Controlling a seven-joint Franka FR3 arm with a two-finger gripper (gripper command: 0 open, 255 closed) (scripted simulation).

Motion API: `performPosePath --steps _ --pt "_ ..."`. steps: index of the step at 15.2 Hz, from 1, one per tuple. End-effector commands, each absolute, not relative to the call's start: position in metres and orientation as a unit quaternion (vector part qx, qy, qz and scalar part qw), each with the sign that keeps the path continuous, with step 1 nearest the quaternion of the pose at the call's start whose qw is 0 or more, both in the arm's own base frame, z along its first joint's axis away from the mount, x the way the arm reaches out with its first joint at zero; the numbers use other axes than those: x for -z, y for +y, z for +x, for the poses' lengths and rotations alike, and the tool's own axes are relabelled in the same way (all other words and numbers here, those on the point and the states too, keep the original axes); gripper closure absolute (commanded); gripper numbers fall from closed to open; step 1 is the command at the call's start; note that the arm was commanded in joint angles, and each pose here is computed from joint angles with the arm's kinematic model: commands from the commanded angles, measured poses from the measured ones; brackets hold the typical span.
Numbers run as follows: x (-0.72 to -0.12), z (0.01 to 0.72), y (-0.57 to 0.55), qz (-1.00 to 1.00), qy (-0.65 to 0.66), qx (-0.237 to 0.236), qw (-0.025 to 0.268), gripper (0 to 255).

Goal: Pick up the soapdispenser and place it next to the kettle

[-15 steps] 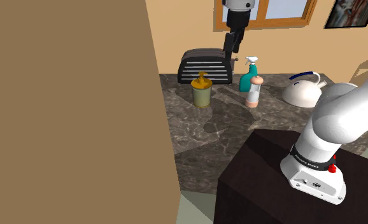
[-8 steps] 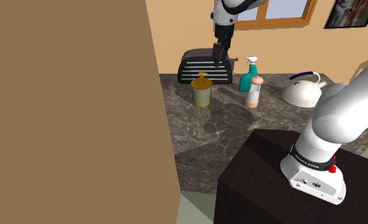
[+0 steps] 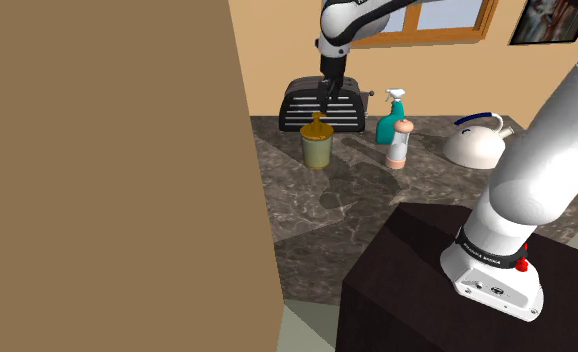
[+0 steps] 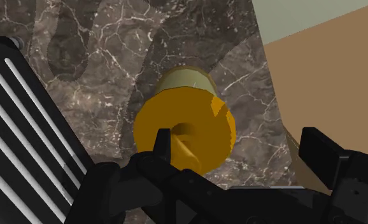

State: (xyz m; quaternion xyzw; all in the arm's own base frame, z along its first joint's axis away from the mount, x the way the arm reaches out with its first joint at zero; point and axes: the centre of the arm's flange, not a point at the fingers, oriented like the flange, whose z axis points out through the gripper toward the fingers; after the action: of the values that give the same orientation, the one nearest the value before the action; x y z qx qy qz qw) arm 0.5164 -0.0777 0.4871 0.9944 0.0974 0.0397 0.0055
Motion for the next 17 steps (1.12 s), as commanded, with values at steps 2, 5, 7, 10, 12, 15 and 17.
performPosePath --steps 2,5,7,10,12,15,17 --pt "-0.467 0.55 -0.091 0.994 0.101 -0.04 0.003 0" --pt "-0.446 0.581 -0.104 0.994 0.103 -0.04 0.001 0" --pt "-0.436 0.581 -0.104 0.994 0.103 -0.04 0.001 0" --pt "-0.42 0.583 -0.104 0.994 0.103 -0.04 0.001 0" --pt "-0.409 0.584 -0.104 0.994 0.103 -0.04 0.001 0" --pt "-0.406 0.584 -0.104 0.994 0.103 -0.04 0.001 0" --pt "-0.406 0.584 -0.104 0.994 0.103 -0.04 0.001 0"
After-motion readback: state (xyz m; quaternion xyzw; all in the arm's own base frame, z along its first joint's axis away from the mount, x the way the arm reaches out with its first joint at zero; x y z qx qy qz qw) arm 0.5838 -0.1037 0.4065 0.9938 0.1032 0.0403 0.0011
